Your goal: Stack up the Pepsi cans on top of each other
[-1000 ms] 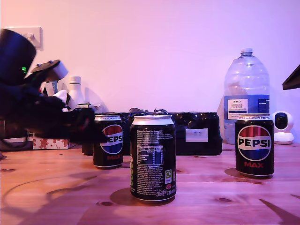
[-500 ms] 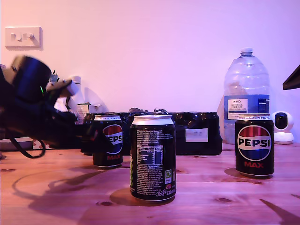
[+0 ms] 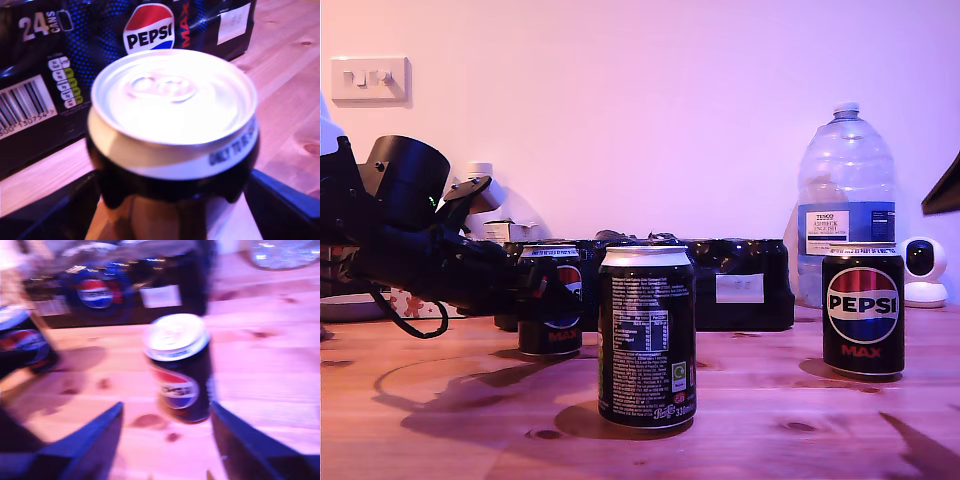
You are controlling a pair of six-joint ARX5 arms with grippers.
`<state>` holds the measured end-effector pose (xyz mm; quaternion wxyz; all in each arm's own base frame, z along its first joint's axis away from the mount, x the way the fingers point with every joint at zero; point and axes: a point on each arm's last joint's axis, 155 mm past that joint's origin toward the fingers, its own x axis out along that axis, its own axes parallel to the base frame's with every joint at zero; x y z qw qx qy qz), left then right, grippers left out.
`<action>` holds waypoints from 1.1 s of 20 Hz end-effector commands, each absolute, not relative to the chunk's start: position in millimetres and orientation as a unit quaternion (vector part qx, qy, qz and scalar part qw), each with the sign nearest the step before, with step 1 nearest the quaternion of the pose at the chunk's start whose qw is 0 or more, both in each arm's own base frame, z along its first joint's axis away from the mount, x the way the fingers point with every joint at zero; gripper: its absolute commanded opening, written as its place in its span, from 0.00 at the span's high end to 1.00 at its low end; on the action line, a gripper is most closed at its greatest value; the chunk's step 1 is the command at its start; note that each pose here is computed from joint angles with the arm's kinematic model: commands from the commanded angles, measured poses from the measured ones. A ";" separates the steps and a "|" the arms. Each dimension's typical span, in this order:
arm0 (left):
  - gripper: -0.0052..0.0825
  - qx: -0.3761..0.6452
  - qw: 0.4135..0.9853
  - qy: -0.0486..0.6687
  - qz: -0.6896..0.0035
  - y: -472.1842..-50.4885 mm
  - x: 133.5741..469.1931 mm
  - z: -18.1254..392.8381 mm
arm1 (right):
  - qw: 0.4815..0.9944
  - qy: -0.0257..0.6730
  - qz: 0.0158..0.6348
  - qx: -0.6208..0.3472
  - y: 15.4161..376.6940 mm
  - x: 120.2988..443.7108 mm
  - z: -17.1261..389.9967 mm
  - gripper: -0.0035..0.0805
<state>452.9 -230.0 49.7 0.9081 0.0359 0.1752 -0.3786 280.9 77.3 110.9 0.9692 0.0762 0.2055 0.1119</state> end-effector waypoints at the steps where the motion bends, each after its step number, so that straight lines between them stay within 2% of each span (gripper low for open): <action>1: 0.05 0.035 0.907 0.182 -0.377 -229.6 453.1 41.2 | 0.969 0.221 0.089 0.069 70.7 283.3 98.4 0.18; 6: 0.05 0.034 0.910 0.184 -0.369 -227.5 455.0 40.7 | 0.964 0.233 0.080 0.100 70.9 284.8 92.4 0.18; 9: 0.05 0.034 0.910 0.184 -0.369 -227.5 455.0 40.7 | 0.958 0.262 0.077 0.093 71.0 284.0 75.9 0.01; 12: 0.05 0.034 0.910 0.183 -0.370 -227.6 455.1 41.0 | 0.955 0.274 0.069 0.095 71.1 290.5 64.0 0.02; 16: 0.05 0.034 0.911 0.182 -0.370 -227.7 455.5 41.8 | 0.961 0.240 0.083 0.110 79.6 305.7 76.9 0.02; 22: 0.05 0.034 0.911 0.182 -0.369 -227.6 455.6 41.8 | 0.971 0.195 0.137 0.011 94.5 320.1 84.3 0.02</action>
